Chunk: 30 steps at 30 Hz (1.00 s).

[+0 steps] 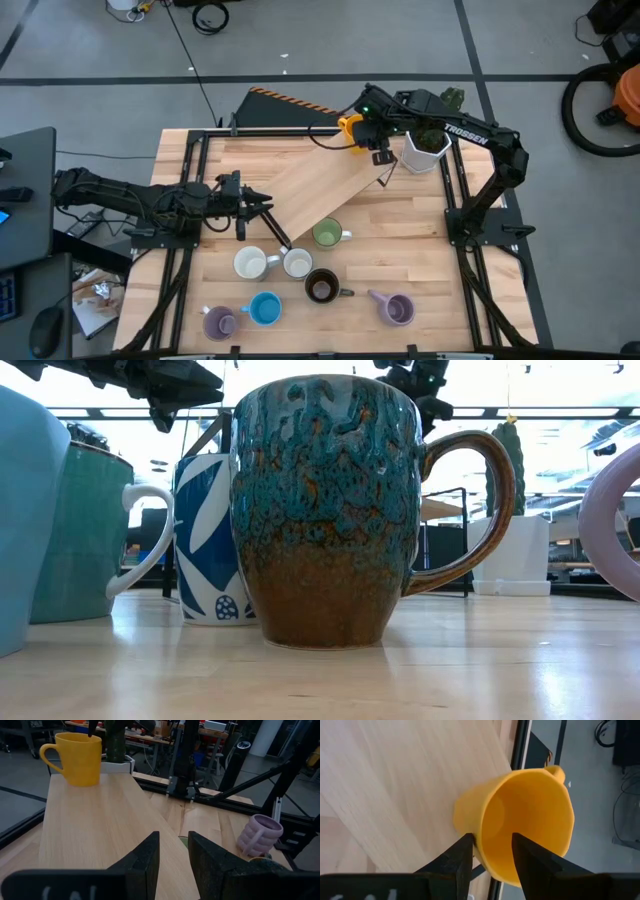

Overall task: Place coffee mugs
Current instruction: Put the yellow mug on the shelf

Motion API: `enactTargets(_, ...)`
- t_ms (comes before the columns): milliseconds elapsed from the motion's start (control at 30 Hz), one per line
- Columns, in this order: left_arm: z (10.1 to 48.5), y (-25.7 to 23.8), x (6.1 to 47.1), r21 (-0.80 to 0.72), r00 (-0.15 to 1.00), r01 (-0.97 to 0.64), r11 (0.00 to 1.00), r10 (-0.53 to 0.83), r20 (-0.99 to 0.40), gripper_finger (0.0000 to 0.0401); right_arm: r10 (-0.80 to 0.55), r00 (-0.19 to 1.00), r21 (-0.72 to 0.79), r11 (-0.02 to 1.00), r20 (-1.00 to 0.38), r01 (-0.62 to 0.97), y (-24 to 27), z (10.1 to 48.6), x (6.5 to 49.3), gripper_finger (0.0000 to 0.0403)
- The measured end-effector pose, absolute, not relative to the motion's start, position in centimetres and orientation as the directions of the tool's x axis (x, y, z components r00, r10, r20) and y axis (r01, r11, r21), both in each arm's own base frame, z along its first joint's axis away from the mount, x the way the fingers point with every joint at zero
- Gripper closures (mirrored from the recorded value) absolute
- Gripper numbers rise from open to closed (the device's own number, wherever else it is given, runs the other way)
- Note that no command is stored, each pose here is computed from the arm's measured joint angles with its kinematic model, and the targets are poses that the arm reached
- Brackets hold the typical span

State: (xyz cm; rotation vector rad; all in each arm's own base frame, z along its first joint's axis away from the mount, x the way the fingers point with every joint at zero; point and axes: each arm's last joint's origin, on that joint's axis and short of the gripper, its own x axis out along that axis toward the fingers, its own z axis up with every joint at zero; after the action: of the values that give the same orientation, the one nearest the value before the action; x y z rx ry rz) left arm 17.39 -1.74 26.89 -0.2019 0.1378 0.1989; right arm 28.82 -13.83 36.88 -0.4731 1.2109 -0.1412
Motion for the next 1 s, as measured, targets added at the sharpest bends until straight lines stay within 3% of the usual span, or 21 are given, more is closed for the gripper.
enactTargets(733, 26.9, -1.7, 17.4, -0.182, 0.971, -0.209, 0.961, 0.182, -0.155, 0.0294, -0.371, 0.46, -0.393, 0.918, -0.807, 0.051, -14.0, 37.5, 29.8, 0.0263)
enactTargets(1000, 26.9, -1.7, 17.4, -0.182, 0.971, -0.209, 0.961, 0.182, -0.155, 0.0294, -0.414, 0.358, -0.428, 0.903, -0.837, 0.043, -13.3, 37.3, 29.3, 0.0263)
